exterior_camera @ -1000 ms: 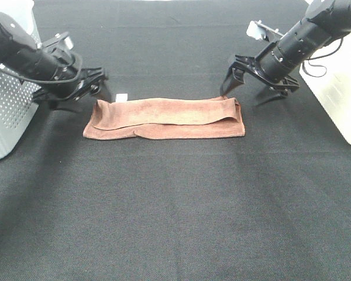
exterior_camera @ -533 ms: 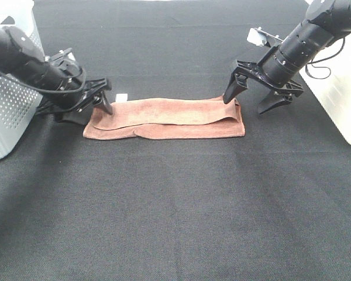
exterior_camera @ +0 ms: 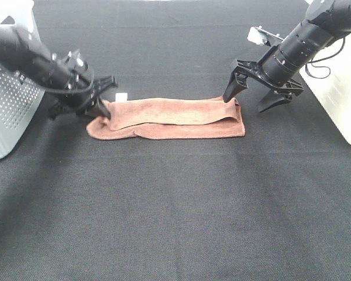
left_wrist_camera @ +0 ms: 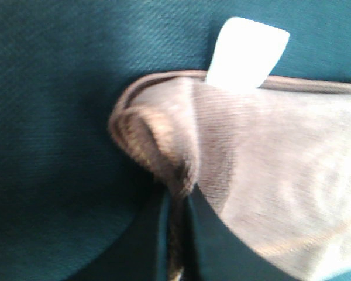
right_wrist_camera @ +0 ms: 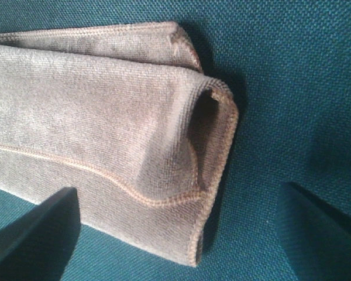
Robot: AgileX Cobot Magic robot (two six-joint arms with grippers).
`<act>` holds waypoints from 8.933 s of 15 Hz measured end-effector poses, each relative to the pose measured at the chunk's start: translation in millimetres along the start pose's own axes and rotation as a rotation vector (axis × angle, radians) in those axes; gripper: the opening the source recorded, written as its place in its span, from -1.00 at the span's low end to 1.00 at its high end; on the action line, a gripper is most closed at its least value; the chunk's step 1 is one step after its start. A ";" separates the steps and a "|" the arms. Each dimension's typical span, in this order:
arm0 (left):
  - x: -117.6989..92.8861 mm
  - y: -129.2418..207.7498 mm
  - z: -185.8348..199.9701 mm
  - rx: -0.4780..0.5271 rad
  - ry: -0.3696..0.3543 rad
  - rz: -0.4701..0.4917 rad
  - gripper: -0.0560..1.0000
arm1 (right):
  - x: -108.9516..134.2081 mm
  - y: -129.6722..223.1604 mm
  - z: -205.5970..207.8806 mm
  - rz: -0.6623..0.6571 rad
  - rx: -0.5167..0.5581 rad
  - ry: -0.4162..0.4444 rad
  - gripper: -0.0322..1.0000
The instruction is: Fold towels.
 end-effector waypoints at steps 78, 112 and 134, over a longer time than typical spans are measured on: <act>-70.9 84.3 297.4 -0.161 -0.285 -0.464 0.14 | 112.7 41.3 200.4 0.216 -0.006 0.173 0.65; 91.7 313.4 342.8 -0.465 -0.047 -0.673 0.14 | 114.8 334.7 267.2 0.335 -0.490 0.296 0.64; 103.1 317.5 371.6 -0.765 -0.095 -0.542 0.14 | 108.2 350.8 294.9 0.167 -0.735 0.475 0.63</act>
Point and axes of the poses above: a point on each arm's last joint axis where the gripper is mounted, z pointing back along that axis away from the gripper, x along the wrist's bending axis when the last joint is at zero, y = z × x, the point moved 8 cm from there along -z, pointing out along that axis toward the gripper, and after that the axes turned 11 degrees about z, right-handed, at the moved point
